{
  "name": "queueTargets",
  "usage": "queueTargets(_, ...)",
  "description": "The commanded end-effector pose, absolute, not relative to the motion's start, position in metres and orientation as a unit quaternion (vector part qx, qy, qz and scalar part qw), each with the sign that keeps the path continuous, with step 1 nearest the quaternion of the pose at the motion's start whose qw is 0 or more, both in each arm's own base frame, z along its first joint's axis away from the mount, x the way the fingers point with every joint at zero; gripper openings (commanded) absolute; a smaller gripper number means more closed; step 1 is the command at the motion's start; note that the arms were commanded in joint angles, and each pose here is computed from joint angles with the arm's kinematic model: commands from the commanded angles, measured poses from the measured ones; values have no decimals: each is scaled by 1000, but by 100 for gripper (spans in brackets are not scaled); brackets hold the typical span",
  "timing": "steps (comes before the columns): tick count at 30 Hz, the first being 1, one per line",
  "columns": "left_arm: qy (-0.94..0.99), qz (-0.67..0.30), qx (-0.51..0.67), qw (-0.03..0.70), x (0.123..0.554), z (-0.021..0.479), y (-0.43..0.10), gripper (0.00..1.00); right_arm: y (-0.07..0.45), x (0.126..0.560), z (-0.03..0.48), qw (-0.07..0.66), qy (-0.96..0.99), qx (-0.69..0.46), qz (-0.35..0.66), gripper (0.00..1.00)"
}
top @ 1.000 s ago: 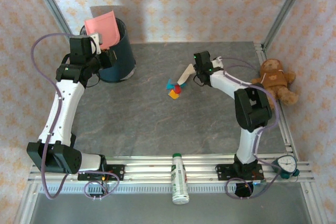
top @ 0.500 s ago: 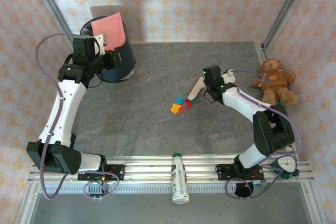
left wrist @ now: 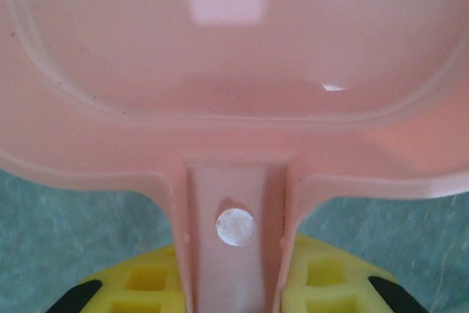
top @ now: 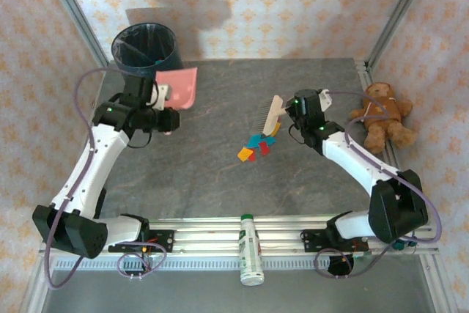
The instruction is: Sweep away the paper scraps from the table
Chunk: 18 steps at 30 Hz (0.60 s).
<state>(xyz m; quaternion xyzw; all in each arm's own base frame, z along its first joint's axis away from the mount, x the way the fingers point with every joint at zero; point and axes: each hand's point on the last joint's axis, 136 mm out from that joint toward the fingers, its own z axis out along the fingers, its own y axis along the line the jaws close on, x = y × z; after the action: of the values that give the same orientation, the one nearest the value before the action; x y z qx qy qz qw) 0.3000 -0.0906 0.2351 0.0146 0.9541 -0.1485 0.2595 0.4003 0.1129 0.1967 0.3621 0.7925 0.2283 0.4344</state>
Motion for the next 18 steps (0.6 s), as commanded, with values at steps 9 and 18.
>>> queueTargets(9,968,-64,202,137,234,179,-114,0,102,386,243,474,863,148,93,0)
queueTargets(18,949,10,310,63,215,146,-135,0,72,368,244,468,879,92,-14,0)
